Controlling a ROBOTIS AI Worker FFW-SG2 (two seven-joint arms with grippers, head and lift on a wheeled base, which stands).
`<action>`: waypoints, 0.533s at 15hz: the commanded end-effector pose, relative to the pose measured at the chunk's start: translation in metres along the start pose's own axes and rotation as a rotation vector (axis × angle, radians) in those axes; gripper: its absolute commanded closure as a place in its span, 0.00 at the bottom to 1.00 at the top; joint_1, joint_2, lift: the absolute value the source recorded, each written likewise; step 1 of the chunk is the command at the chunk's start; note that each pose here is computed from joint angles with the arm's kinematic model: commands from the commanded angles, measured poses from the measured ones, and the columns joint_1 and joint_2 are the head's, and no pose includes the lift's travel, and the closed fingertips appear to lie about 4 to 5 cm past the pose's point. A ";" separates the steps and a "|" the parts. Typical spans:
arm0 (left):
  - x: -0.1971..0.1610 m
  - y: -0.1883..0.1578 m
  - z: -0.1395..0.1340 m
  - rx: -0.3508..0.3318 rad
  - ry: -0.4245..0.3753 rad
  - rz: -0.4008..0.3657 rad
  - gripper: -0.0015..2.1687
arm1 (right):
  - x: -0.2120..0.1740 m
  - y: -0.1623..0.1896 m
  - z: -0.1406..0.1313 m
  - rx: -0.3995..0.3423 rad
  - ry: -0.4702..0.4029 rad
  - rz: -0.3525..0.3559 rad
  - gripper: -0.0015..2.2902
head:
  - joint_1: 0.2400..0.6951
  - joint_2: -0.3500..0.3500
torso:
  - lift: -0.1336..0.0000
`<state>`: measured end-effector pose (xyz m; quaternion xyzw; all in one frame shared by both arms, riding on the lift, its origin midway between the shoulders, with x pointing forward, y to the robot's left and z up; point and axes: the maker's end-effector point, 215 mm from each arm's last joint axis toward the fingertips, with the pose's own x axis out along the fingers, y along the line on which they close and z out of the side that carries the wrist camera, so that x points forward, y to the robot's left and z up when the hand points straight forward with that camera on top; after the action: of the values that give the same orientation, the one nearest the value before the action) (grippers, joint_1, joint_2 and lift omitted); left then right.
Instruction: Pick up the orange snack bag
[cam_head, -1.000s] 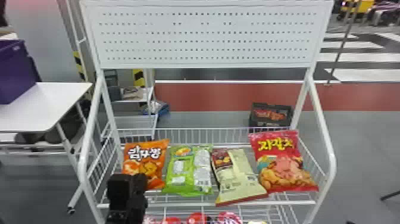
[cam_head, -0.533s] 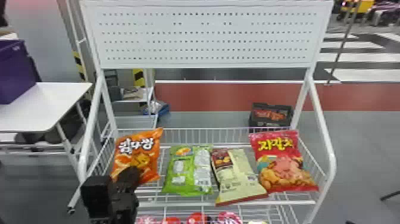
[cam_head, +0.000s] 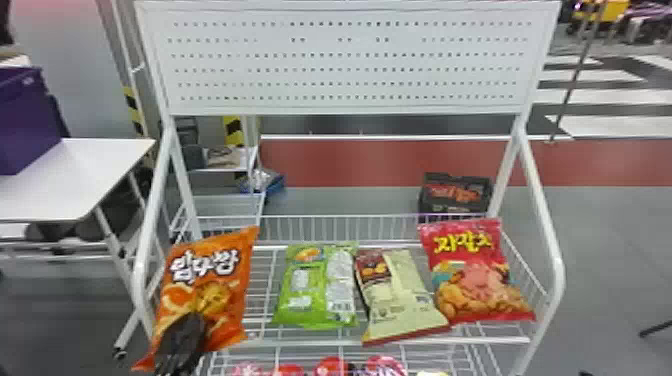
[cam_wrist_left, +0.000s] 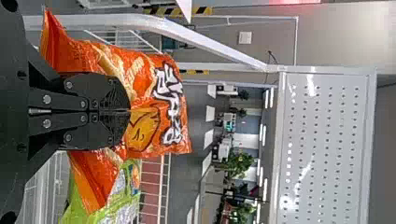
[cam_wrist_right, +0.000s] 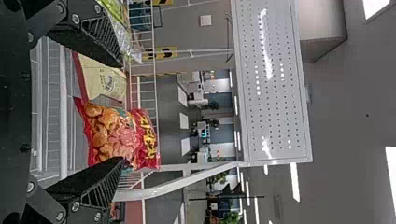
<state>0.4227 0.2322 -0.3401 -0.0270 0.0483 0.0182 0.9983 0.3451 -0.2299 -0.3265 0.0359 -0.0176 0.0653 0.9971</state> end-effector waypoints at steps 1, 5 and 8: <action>-0.028 0.001 0.008 -0.028 -0.043 -0.005 0.55 | 0.000 0.000 -0.002 0.002 0.003 -0.001 0.09 | 0.57 0.50 | 1.00; -0.065 0.014 0.009 -0.052 -0.077 0.008 0.55 | 0.000 0.001 -0.001 0.001 0.002 0.002 0.09 | 0.57 0.50 | 1.00; -0.080 0.024 0.001 -0.065 -0.085 0.028 0.55 | 0.000 0.002 -0.002 0.002 0.004 0.003 0.09 | 0.57 0.50 | 1.00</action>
<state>0.3501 0.2489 -0.3293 -0.0551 0.0083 0.0298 0.9980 0.3449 -0.2283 -0.3277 0.0364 -0.0166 0.0668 0.9970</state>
